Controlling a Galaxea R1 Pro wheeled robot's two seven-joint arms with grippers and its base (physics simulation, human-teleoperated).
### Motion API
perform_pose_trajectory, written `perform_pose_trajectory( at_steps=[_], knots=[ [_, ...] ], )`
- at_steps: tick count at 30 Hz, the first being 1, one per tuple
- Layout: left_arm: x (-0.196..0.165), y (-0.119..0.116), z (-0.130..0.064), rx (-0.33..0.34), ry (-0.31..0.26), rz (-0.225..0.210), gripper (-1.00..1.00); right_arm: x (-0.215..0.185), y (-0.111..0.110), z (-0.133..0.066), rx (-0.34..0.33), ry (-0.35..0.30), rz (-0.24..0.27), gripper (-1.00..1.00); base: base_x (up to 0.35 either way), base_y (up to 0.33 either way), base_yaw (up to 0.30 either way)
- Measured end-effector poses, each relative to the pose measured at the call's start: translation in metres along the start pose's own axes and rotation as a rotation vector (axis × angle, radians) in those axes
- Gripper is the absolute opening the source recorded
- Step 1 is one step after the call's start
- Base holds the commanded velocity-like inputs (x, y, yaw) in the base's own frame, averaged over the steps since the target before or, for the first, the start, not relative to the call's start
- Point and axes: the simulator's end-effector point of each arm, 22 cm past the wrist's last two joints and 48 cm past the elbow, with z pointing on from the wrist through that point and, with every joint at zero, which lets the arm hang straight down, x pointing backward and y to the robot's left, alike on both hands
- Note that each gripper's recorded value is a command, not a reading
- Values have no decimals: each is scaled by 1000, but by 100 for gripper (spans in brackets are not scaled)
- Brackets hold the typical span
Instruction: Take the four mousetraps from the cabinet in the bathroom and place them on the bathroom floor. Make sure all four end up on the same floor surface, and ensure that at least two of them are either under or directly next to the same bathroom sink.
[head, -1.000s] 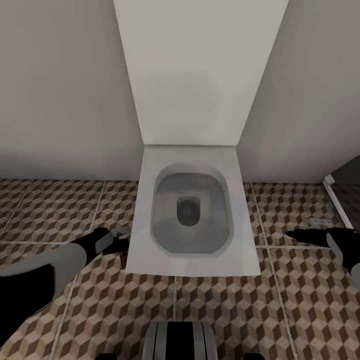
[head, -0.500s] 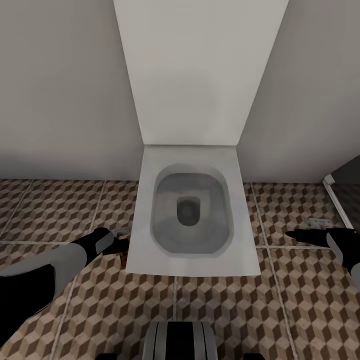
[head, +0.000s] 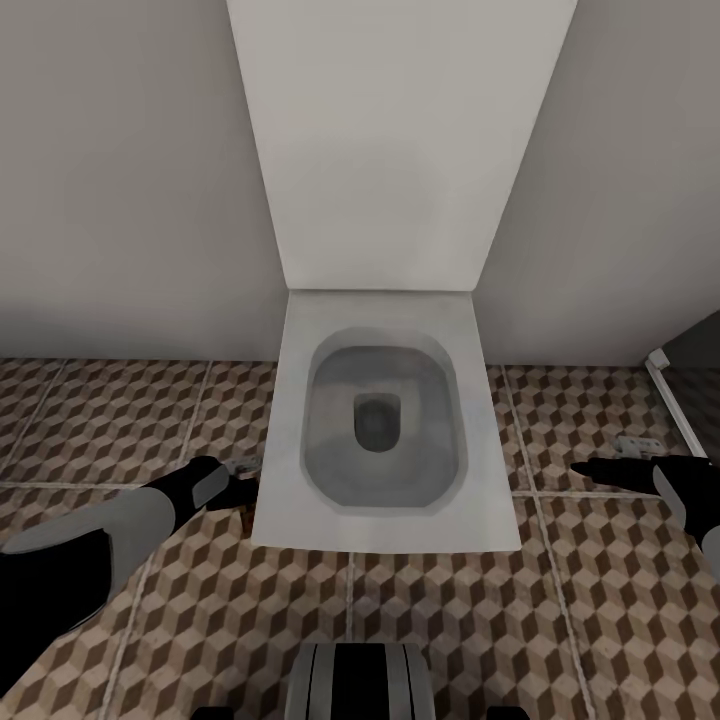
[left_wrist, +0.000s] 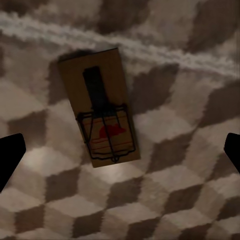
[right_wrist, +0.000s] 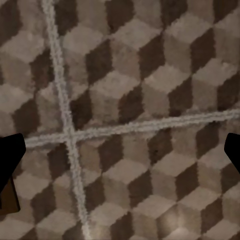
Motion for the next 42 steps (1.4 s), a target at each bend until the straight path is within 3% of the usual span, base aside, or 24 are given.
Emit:
perform_pose_trajectory(
  at_steps=[42],
  knots=[
    [1,-6,0,5,2,4,100,1,-2,0,3,2,1,100,0,0,0]
  ],
)
